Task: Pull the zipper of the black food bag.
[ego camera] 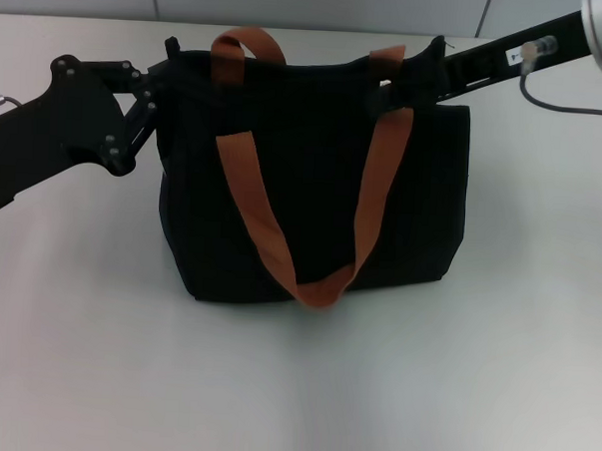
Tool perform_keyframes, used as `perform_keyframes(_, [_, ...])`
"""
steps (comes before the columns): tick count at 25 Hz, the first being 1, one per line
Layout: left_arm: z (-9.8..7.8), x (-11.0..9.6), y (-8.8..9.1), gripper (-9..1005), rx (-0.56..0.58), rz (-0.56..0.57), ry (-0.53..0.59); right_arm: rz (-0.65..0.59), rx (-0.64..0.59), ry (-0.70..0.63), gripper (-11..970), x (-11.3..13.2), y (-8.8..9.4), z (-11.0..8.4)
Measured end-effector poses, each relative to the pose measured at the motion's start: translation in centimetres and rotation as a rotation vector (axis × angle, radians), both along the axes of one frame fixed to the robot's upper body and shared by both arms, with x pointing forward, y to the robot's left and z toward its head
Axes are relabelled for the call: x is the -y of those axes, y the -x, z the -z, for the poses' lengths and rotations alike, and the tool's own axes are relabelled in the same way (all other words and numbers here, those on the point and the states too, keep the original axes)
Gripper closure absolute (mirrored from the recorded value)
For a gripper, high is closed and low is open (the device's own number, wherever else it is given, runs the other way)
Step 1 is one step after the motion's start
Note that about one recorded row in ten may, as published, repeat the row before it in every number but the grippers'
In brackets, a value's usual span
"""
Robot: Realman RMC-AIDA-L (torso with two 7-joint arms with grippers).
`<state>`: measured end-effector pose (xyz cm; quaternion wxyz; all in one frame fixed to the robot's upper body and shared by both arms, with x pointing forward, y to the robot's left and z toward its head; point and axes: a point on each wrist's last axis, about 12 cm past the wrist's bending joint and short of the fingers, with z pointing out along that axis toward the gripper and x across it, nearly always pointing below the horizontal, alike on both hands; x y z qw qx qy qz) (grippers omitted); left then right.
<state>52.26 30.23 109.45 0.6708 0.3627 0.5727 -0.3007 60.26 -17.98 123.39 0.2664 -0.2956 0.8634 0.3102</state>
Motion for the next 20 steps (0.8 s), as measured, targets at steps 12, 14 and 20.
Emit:
perform_keyframes(12, [0.0, 0.0, 0.0, 957, -0.003, 0.001, 0.003, -0.054, 0.119, -0.288, 317, 6.7, 3.6, -1.5])
perform_keyframes(14, [0.0, 0.0, 0.0, 957, -0.004, 0.002, 0.004, -0.088, 0.16, -0.351, 316, 7.9, 4.4, -0.8])
perform_keyframes(20, [0.1, 0.2, 0.1, 956, -0.012, 0.007, 0.005, -0.265, 0.314, -0.581, 316, 11.2, 7.4, 3.9])
